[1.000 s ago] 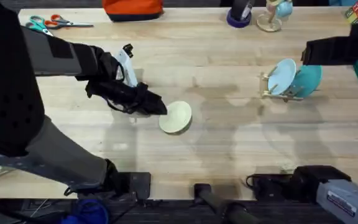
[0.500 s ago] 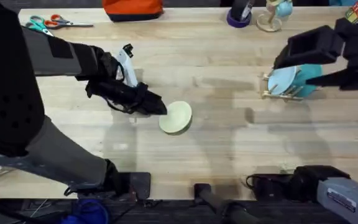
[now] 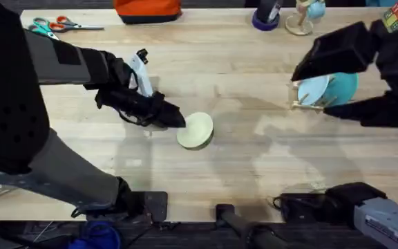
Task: Pick up the plates from the table one by one and place each into a slot on the dish rack.
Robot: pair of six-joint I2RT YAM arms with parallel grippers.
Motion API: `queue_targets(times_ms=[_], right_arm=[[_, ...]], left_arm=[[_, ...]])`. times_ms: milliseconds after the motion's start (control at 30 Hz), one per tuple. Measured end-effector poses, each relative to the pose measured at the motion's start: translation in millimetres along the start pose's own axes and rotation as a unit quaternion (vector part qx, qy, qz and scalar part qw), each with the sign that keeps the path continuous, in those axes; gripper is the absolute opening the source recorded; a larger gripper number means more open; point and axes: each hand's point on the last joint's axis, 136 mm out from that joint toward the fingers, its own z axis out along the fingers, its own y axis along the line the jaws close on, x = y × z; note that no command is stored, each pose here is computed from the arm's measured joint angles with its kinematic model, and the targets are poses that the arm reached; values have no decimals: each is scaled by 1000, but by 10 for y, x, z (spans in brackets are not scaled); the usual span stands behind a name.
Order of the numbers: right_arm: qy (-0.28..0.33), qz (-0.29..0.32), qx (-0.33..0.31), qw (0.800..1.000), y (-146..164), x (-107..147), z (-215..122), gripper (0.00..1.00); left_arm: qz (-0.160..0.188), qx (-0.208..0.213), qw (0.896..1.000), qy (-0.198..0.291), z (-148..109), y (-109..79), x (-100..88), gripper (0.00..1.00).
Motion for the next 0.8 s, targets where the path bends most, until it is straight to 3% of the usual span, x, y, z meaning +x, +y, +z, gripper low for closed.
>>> queue_targets(times_ms=[400,800], right_arm=[[-47,-19,-19,999,96,197,-86,994],[23,-48,-43,998,138,622,993,994]], left_arm=[[0,0,1000,0,0,0,0,41],[0,0,1000,0,0,0,-1,41]])
